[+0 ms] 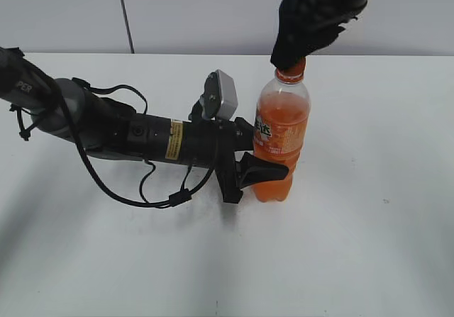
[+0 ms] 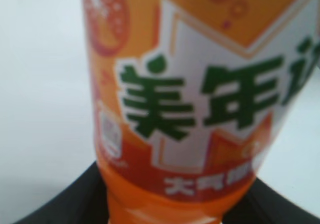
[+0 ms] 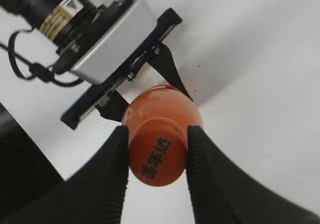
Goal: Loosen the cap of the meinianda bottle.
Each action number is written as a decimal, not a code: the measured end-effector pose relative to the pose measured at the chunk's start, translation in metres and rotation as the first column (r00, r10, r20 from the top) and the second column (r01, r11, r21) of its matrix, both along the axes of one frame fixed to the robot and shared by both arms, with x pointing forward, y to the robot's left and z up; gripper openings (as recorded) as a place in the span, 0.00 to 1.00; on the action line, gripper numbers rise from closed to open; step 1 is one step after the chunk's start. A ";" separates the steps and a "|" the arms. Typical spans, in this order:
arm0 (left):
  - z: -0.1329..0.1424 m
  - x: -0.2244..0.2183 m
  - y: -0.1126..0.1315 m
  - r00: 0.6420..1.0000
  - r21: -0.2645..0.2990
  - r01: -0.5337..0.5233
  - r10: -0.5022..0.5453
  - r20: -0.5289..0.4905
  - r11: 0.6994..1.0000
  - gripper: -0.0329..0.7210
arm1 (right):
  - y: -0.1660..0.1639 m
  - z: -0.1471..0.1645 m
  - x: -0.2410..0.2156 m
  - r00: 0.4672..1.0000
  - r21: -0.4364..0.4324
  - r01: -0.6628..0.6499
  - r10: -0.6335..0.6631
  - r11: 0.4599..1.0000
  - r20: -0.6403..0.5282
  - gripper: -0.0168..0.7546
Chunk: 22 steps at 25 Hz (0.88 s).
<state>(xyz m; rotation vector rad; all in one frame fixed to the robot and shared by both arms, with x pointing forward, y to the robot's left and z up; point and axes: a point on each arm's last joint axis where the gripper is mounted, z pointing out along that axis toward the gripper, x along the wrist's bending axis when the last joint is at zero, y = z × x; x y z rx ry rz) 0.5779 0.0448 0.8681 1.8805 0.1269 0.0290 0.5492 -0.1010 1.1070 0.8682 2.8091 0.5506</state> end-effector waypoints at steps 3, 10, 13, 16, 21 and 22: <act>0.000 0.000 0.000 1.000 -0.001 -0.004 0.004 -0.004 1.000 0.54 | 0.000 0.000 0.000 0.920 -0.134 -0.364 0.378 0.922 0.104 0.36; 0.000 0.001 0.000 1.000 -0.002 -0.015 0.015 -0.012 1.000 0.54 | -0.002 0.000 0.001 0.683 -0.311 -0.658 0.717 0.686 0.137 0.36; 0.000 0.001 0.000 1.000 -0.002 -0.015 0.015 -0.012 1.000 0.54 | -0.003 0.001 0.001 0.676 -0.315 -0.663 0.724 0.679 0.136 0.36; 0.000 0.001 0.000 1.000 -0.002 -0.014 0.014 -0.012 1.000 0.54 | -0.002 0.001 0.000 0.674 -0.307 -0.667 0.725 0.679 0.140 0.36; 0.000 0.000 0.000 1.000 -0.001 -0.006 0.006 -0.007 1.000 0.54 | -0.003 0.009 -0.007 0.673 -0.281 -0.672 0.723 0.686 0.156 0.36; 0.000 0.000 0.000 1.000 -0.002 -0.006 0.006 -0.007 1.000 0.54 | -0.004 0.011 -0.008 0.672 -0.282 -0.670 0.723 0.686 0.161 0.36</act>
